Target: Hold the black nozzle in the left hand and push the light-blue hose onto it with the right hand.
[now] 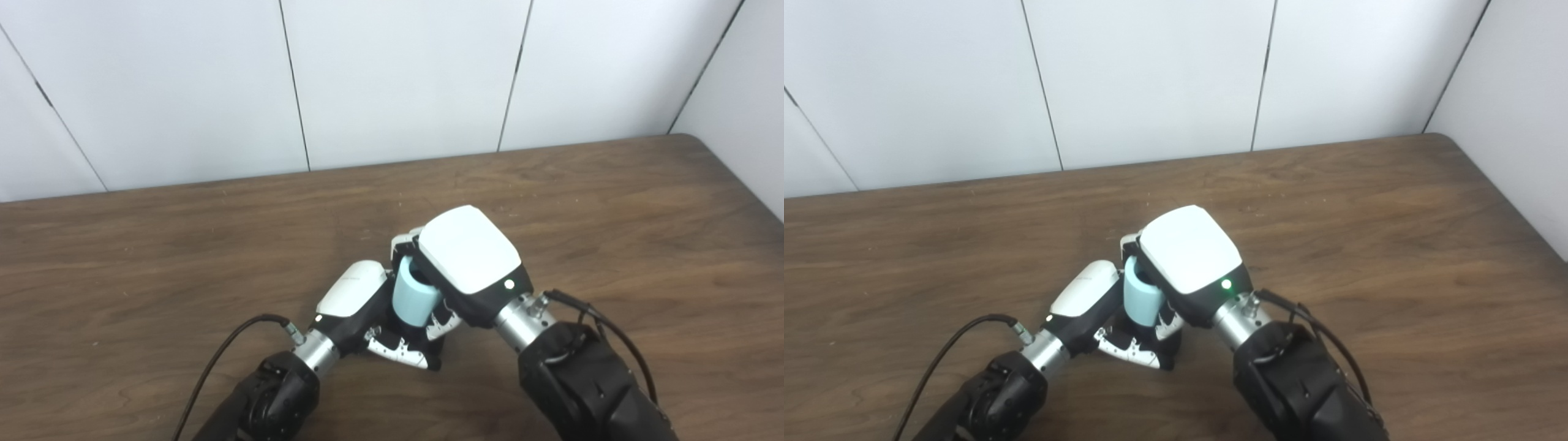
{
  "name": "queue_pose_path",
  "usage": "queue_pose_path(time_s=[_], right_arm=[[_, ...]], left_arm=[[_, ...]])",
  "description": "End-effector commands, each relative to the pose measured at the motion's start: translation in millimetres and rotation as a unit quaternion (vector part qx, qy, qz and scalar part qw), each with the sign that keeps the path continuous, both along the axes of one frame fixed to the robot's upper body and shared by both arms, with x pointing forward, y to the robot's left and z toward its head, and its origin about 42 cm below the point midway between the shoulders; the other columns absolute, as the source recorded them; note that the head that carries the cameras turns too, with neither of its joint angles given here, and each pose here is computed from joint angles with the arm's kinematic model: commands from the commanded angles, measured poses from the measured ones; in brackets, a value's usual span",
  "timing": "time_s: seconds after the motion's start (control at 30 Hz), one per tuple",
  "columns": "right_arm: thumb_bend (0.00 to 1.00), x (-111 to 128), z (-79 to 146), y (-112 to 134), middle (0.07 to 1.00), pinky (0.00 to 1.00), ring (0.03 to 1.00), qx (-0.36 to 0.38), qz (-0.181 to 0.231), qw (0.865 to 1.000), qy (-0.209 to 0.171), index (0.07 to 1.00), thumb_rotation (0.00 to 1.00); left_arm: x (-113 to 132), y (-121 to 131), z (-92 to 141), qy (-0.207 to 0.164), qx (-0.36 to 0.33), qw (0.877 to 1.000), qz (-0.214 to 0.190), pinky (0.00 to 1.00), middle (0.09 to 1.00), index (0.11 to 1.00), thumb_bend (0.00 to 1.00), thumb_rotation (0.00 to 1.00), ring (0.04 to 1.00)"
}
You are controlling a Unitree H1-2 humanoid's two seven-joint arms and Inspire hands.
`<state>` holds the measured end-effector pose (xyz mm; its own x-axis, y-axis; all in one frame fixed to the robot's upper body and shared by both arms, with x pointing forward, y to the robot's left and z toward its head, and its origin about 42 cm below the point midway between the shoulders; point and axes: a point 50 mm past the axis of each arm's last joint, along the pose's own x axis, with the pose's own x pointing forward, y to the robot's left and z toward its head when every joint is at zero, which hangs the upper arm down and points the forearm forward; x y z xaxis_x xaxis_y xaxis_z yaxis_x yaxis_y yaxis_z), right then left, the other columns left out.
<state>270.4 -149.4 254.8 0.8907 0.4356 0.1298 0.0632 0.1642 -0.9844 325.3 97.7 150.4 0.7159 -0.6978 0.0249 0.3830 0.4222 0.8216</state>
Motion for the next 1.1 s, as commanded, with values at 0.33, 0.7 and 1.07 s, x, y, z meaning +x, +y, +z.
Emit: queue_pose_path(time_s=[0.33,0.7,1.07], right_arm=[[0.53,17,-81,11,0.470,0.09,0.201,-0.141,0.094,0.935,0.310,0.488,0.00],[0.55,2,-66,41,0.469,0.03,0.109,-0.246,0.106,0.941,0.206,0.655,0.00],[0.53,-11,-95,25,0.471,0.14,0.223,-0.274,0.091,0.950,0.121,0.503,0.00]], left_arm=[[-18,13,-47,0.063,0.124,0.990,-0.012,0.31,0.341,0.472,0.51,0.09,0.287],[-17,11,-45,0.068,0.125,0.990,-0.013,0.41,0.406,0.484,0.51,0.08,0.357],[-18,12,-44,0.064,0.120,0.991,-0.013,0.40,0.394,0.476,0.51,0.08,0.346]])
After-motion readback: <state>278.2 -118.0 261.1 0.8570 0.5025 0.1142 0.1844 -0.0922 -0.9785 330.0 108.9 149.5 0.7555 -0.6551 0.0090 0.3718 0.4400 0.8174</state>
